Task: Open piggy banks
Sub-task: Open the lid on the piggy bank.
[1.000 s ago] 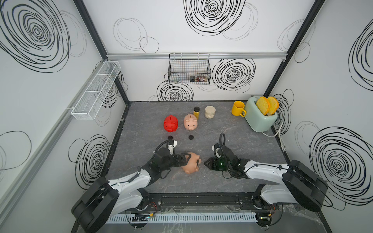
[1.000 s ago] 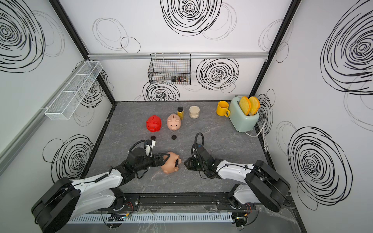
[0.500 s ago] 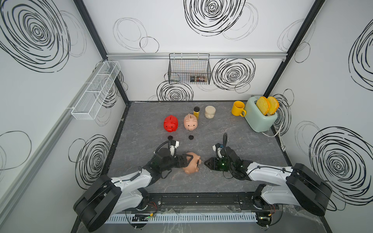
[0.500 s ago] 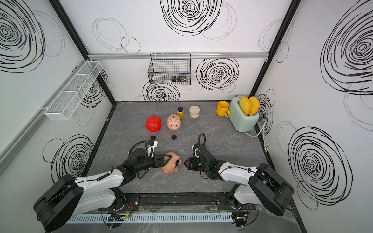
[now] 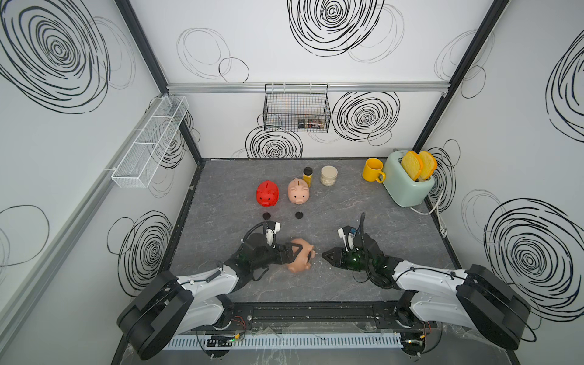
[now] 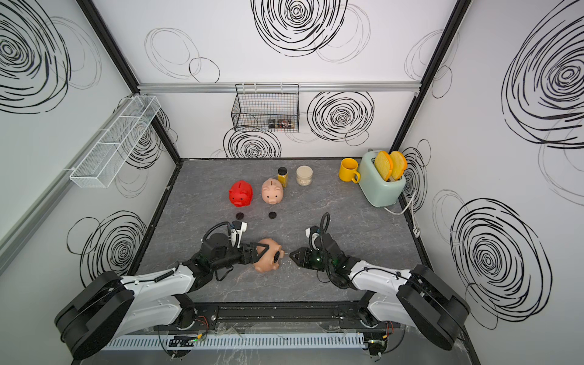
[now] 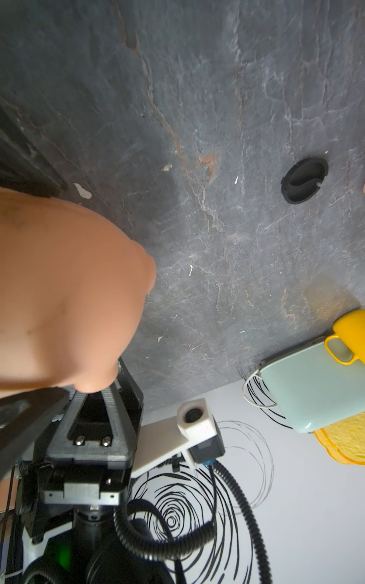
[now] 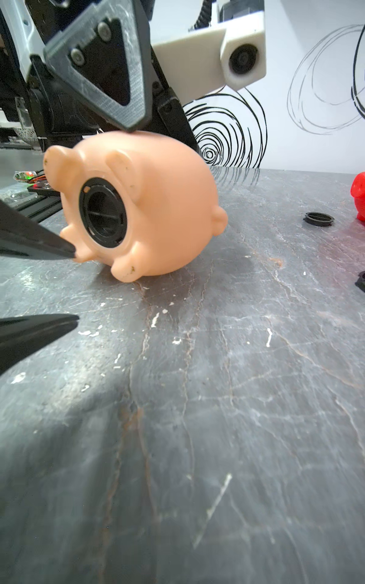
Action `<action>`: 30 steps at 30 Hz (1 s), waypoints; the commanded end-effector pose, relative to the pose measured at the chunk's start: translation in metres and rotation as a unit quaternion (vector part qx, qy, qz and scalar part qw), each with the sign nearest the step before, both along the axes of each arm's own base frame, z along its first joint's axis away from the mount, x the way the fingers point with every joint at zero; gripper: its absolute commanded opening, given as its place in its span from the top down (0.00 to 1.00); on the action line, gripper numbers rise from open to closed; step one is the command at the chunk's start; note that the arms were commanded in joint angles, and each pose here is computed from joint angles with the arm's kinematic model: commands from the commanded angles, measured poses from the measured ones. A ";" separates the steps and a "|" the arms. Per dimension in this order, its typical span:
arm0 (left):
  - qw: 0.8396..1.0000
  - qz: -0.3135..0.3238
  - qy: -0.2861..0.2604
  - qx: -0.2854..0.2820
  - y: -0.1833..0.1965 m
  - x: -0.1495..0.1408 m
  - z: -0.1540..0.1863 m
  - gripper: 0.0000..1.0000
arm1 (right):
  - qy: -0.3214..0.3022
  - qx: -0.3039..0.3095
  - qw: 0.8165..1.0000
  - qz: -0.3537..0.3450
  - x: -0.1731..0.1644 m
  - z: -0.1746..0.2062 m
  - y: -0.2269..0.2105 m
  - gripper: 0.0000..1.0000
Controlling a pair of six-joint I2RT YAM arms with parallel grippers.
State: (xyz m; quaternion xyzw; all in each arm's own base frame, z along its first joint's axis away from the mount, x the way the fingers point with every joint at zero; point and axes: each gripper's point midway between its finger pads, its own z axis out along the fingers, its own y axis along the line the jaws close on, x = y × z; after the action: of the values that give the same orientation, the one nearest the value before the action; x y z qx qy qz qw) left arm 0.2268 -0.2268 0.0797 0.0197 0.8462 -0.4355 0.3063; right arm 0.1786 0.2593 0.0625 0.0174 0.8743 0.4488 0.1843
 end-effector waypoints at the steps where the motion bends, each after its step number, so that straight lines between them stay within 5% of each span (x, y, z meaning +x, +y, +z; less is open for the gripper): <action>1: 1.000 0.015 0.017 0.017 0.009 -0.006 -0.017 0.02 | -0.013 0.056 0.998 0.009 -0.002 0.021 0.014 0.67; 30: 0.997 0.047 0.055 0.011 0.018 -0.009 -0.036 0.08 | 0.022 0.120 0.992 0.033 -0.005 0.031 0.049 0.76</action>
State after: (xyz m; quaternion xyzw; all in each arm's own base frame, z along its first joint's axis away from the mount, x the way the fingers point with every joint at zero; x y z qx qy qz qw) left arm 0.2312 -0.2224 0.0787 -0.0232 0.8334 -0.4517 0.3176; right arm 0.1683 0.2966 0.0771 0.0204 0.8338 0.5340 0.1385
